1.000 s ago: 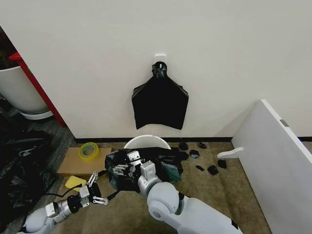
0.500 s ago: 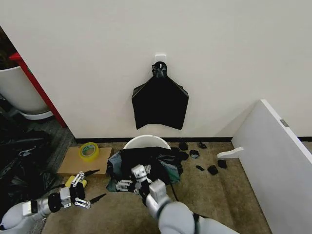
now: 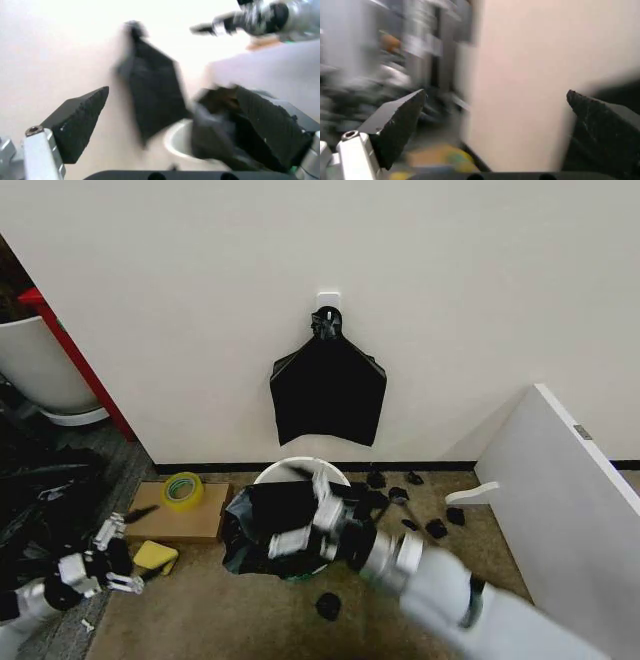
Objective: Place the garbage bag over the trash bin.
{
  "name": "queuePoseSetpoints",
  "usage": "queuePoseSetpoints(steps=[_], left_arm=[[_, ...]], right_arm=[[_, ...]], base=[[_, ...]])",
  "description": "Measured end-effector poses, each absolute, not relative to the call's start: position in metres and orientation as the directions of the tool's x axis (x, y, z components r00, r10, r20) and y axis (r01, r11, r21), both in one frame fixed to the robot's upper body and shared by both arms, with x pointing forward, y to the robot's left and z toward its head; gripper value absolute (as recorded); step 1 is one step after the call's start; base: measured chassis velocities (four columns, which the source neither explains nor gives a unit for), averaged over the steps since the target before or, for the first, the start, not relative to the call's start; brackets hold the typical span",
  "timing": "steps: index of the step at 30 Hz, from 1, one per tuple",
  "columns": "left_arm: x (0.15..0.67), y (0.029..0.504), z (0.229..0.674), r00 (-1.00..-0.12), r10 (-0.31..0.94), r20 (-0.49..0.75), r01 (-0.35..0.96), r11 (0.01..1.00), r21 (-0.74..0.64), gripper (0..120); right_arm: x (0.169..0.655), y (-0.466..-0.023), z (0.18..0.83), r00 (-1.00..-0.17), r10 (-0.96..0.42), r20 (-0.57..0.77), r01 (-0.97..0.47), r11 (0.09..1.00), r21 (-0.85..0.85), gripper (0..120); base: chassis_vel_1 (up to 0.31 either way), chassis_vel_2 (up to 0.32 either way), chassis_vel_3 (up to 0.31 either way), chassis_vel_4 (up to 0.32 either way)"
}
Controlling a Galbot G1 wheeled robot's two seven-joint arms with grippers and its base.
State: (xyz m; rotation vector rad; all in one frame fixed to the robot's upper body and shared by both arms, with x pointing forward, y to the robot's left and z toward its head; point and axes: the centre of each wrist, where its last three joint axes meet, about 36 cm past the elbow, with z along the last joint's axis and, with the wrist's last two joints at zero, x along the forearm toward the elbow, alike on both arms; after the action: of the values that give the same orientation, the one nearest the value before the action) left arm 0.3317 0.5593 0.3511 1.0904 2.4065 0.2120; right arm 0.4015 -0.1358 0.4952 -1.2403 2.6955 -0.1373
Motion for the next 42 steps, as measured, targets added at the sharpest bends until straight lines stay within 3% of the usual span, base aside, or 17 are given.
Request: queuePoseSetpoints(steps=[3,5,6,10,21,26,36,42], left_arm=[[0.327,0.554,0.34,-0.677,0.581,-0.452,0.533,0.81,0.244,100],[0.327,0.552,0.338,-0.687,0.562,-0.461,0.519,0.823,0.23,100],[0.325,0.541,0.333,-0.72,0.478,-0.503,0.466,0.87,0.159,100],[0.324,0.516,0.328,-0.764,0.312,-0.564,0.376,0.926,0.002,100],[0.322,0.507,0.325,-0.773,0.273,-0.572,0.341,0.94,-0.014,100],[0.32,0.509,0.325,-0.775,0.269,-0.572,0.332,0.943,-0.007,100],[0.319,0.508,0.322,-0.78,0.274,-0.563,0.331,0.944,0.0,100],[0.319,0.51,0.321,-0.786,0.267,-0.558,0.321,0.947,0.002,100]], right_arm=[[0.45,-0.115,0.514,-0.809,-0.575,0.124,-0.586,0.804,-0.098,100],[0.455,-0.113,0.515,-0.817,-0.556,0.153,-0.572,0.815,-0.096,100],[0.478,-0.104,0.519,-0.824,-0.503,0.261,-0.54,0.836,-0.093,100],[0.523,-0.095,0.525,-0.751,-0.498,0.433,-0.589,0.802,-0.1,100],[0.58,-0.116,0.498,-0.607,-0.548,0.575,-0.736,0.66,-0.149,100],[0.587,-0.135,0.477,-0.536,-0.574,0.62,-0.789,0.602,-0.124,81],[0.591,-0.138,0.465,-0.541,-0.531,0.652,-0.779,0.608,-0.151,48],[0.579,-0.137,0.465,-0.532,-0.534,0.658,-0.782,0.607,-0.14,22]], base=[[0.0,0.0,0.0,0.0],[0.0,0.0,0.0,0.0],[0.0,0.0,0.0,0.0],[0.0,0.0,0.0,0.0],[0.0,0.0,0.0,0.0],[0.0,0.0,0.0,0.0],[0.0,0.0,0.0,0.0],[0.0,0.0,0.0,0.0]])
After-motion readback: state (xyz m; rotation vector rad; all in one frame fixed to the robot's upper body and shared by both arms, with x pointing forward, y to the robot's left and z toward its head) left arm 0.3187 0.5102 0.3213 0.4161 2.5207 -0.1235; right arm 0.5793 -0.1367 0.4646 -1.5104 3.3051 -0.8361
